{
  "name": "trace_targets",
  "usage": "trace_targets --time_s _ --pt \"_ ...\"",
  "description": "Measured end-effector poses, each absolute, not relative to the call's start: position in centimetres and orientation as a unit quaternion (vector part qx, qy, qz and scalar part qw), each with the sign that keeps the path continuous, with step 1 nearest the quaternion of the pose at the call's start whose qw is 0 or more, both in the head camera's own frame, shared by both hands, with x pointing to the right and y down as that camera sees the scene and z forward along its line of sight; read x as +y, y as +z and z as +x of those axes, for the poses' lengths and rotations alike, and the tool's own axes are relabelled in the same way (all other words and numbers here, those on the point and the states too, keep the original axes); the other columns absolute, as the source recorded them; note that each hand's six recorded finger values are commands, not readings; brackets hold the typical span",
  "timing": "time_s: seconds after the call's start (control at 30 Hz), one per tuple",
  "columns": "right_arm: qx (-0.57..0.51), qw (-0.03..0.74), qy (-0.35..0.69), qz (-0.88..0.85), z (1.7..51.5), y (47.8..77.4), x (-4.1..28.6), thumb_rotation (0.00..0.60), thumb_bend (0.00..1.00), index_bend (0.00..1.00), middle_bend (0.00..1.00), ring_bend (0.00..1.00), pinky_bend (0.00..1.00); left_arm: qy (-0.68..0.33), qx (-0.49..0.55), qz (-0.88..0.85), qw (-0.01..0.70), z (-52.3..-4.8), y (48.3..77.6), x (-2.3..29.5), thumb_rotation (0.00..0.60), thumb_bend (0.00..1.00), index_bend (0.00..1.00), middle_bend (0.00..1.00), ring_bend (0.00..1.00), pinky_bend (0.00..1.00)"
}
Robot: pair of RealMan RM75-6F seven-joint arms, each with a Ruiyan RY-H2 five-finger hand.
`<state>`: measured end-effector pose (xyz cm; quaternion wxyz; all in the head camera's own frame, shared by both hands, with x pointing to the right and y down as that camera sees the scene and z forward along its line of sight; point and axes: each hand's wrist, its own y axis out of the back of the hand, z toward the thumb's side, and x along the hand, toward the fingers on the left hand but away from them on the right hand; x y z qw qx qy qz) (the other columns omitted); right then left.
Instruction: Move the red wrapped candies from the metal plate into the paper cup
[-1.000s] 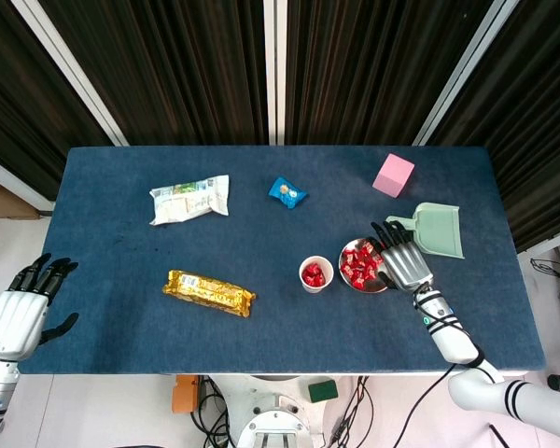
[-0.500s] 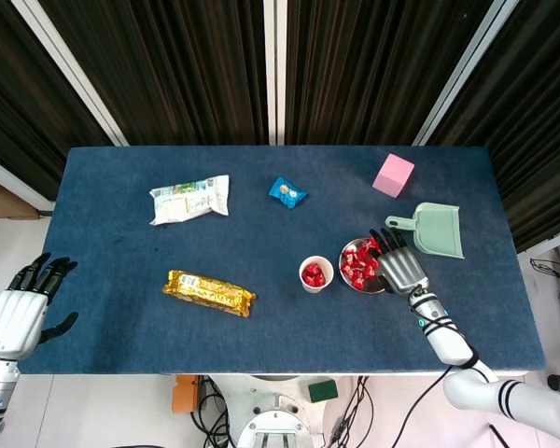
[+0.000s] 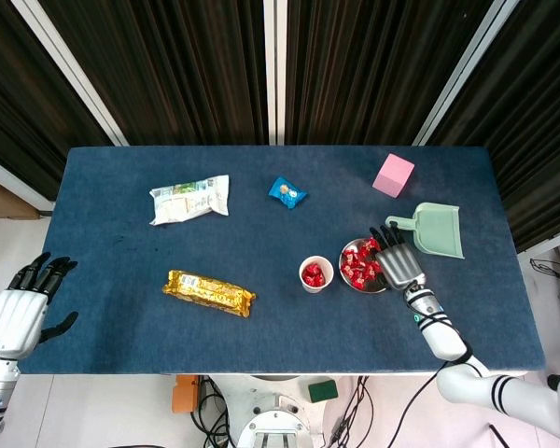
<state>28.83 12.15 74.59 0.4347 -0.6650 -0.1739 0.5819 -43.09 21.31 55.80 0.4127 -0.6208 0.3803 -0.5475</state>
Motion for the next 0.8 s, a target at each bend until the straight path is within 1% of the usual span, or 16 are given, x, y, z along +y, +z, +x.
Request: trace_targets --time_s 0.13,0.33,0.47,0.67,0.8 --pt "-0.174 0.436 0.583 -0.663 28.8 74.5 12.1 0.600 0.43 0.52 0.04 0.00 0.00 -0.548 0.380 -0.621 0.412 -43.1 55.8 21.3 0.600 0.18 0.18 0.15 0.06 0.20" --pt "-0.178 0.439 0.583 -0.661 29.0 74.2 12.2 0.600 0.46 0.58 0.05 0.00 0.00 -0.547 0.379 -0.622 0.413 -43.0 55.9 21.3 0.600 0.18 0.18 0.15 0.06 0.20" --pt "-0.187 0.442 0.575 -0.662 28.9 73.7 12.1 0.600 0.46 0.60 0.05 0.00 0.00 -0.547 0.379 -0.622 0.413 -43.0 55.9 21.3 0.600 0.18 0.18 0.15 0.06 0.20" --pt "-0.211 0.454 0.552 -0.667 28.2 71.8 11.5 0.600 0.46 0.61 0.06 0.00 0.00 -0.547 0.377 -0.623 0.413 -42.9 55.9 21.4 0.600 0.18 0.18 0.15 0.06 0.20" --pt "-0.222 0.464 0.529 -0.674 26.9 70.3 11.1 0.600 0.46 0.62 0.06 0.00 0.00 -0.547 0.379 -0.622 0.413 -42.9 55.8 21.4 0.600 0.18 0.18 0.15 0.06 0.20"
